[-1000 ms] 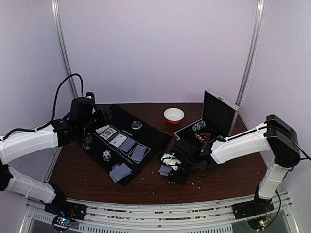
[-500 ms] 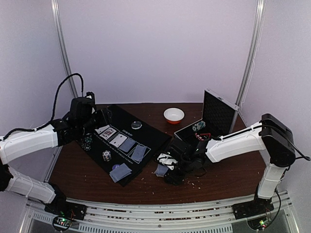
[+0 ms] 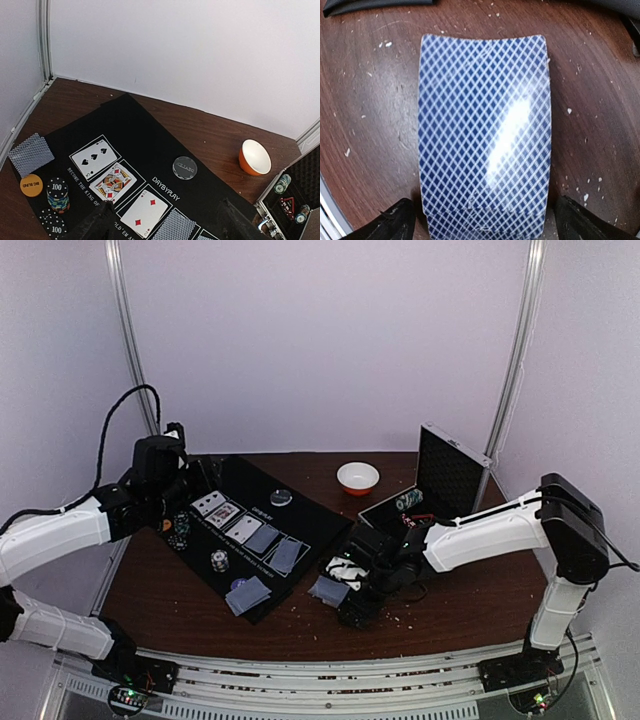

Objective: Distribute texas hold em gaming equipment
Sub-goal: Place the poker card at the center of the board, then reset both arms

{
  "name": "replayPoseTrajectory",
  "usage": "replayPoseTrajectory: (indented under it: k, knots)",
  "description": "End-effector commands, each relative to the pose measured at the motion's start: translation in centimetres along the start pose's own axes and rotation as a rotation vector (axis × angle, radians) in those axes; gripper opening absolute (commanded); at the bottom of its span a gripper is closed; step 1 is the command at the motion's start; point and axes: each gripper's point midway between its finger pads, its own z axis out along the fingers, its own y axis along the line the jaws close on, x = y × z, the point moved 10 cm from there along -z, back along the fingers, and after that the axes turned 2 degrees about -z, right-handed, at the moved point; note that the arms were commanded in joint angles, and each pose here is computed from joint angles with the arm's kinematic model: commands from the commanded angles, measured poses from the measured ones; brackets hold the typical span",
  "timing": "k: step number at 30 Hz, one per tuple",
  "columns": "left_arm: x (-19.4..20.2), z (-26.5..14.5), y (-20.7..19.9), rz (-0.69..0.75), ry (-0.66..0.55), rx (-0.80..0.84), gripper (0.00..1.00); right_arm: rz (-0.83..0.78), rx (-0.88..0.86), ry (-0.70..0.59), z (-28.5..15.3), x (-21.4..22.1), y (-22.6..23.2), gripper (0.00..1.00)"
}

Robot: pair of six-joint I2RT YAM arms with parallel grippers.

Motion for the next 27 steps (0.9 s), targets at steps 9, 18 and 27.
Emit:
replayPoseTrajectory:
  k: [9, 18, 27]
  knots:
    - [-5.1, 1.4, 1.1, 0.207, -0.050, -0.006, 0.92, -0.077, 0.046, -0.373, -11.8, -4.4, -1.6, 1.00]
    - [-9.4, 2.7, 12.1, 0.133, -0.172, -0.347, 0.98, 0.274, 0.482, -0.858, -21.9, -1.0, -11.9, 1.00]
    - [-5.8, 3.3, 16.6, 0.293, -0.347, -0.509, 0.98, 0.585, 0.783, -1.017, -20.8, 9.1, -19.3, 1.00]
